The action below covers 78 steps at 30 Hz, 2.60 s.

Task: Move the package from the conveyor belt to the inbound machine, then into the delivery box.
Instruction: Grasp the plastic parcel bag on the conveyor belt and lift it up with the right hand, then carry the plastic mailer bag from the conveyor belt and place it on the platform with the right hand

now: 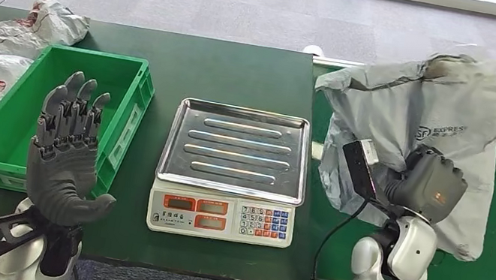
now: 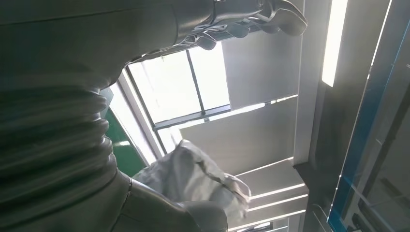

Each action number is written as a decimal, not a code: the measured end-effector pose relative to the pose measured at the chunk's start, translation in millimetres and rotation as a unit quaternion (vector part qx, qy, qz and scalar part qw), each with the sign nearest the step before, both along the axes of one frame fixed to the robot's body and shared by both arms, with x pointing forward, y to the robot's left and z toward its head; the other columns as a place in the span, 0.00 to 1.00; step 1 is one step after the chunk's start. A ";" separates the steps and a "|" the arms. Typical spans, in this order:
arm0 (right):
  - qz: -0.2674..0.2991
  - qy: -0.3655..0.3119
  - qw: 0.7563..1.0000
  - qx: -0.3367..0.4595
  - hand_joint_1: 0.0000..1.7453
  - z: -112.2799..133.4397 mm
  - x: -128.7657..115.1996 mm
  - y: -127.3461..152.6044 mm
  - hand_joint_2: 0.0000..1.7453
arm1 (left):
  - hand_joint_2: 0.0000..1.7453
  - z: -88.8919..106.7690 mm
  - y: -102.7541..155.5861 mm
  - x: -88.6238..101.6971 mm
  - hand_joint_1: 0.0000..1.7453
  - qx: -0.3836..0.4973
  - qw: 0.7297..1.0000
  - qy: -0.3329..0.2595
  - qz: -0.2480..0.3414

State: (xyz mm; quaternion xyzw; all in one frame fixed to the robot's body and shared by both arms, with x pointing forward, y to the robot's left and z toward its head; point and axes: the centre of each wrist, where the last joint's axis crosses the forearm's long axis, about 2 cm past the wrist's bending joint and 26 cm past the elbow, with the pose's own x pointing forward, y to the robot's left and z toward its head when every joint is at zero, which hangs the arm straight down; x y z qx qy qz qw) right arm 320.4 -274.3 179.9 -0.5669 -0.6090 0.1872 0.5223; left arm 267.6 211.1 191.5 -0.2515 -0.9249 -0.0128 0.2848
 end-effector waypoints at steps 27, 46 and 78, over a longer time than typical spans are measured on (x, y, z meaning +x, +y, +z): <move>0.371 -0.096 0.921 0.068 1.00 61.4 42.8 142.1 1.00 | 1.00 -1.5 -22.0 7.2 0.00 -0.011 0.999 0.001 -0.045; 0.475 -0.045 0.876 0.067 0.77 66.8 51.7 221.9 1.00 | 1.00 3.8 -35.7 14.4 0.00 -0.019 0.999 -0.001 -0.050; 0.404 0.000 0.915 0.007 0.00 48.8 59.9 229.2 0.00 | 1.00 7.6 -33.5 13.6 0.00 -0.021 0.999 -0.005 -0.032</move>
